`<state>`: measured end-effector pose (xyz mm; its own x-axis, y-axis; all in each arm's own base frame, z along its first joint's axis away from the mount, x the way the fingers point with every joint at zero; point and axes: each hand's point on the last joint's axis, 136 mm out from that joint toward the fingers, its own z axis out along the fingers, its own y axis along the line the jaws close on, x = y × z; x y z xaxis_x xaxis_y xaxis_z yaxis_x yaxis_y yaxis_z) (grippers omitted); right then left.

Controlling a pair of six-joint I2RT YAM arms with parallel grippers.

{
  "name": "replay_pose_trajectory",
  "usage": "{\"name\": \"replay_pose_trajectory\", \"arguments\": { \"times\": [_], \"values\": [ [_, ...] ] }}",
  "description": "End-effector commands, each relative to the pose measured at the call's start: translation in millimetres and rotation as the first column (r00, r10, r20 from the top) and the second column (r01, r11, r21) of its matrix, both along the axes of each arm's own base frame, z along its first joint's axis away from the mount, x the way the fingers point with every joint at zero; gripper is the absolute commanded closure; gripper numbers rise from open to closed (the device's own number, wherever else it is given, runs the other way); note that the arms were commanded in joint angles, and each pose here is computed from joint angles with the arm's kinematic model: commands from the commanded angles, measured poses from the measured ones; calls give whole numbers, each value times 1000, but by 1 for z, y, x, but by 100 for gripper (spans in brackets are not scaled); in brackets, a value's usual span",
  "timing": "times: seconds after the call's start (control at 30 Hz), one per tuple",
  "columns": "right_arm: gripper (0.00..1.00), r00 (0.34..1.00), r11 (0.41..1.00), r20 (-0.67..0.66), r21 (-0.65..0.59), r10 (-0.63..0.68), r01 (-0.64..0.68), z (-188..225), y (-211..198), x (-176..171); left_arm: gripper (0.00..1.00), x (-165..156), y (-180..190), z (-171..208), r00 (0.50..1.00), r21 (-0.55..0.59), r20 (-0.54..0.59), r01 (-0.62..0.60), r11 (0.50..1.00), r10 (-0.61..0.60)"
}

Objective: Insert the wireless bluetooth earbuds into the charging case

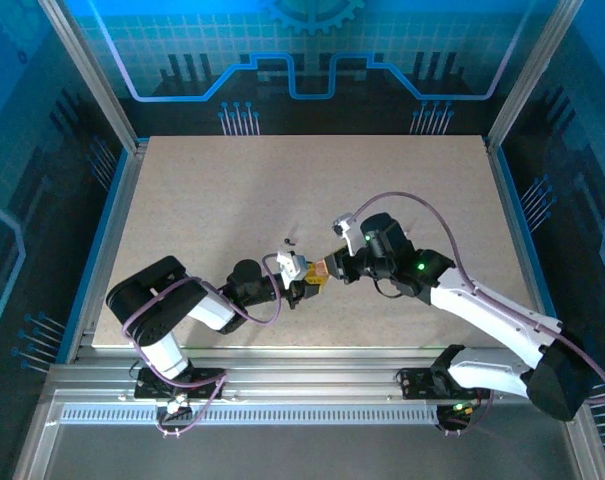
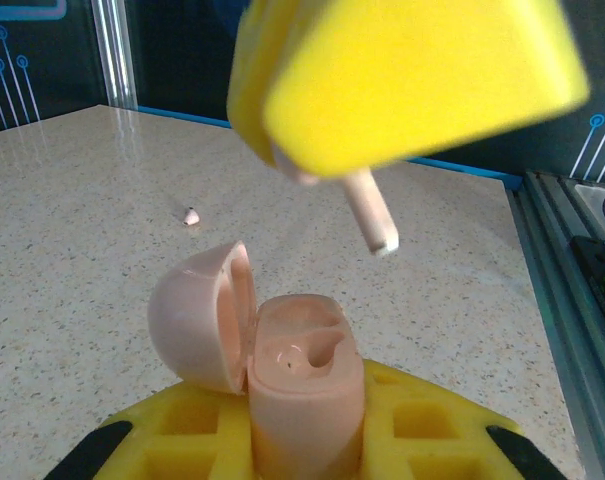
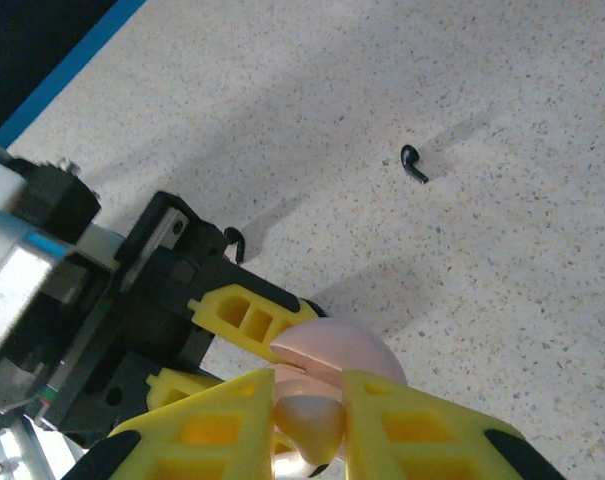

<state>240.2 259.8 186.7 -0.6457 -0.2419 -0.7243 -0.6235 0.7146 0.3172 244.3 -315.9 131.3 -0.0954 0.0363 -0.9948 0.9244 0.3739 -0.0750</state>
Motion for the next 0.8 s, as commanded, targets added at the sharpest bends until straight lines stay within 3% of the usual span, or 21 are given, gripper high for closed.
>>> {"name": "replay_pose_trajectory", "arguments": {
  "times": [0.0,0.77],
  "values": [
    [78,997,1000,78,14,22,-23,9,7,0,83,-3,-7,21,998,-52,48,36,998,-33],
    [78,994,1000,103,-11,19,-18,-4,9,2,83,-5,-9,33,997,-76,61,57,995,-52]
  ]
}}
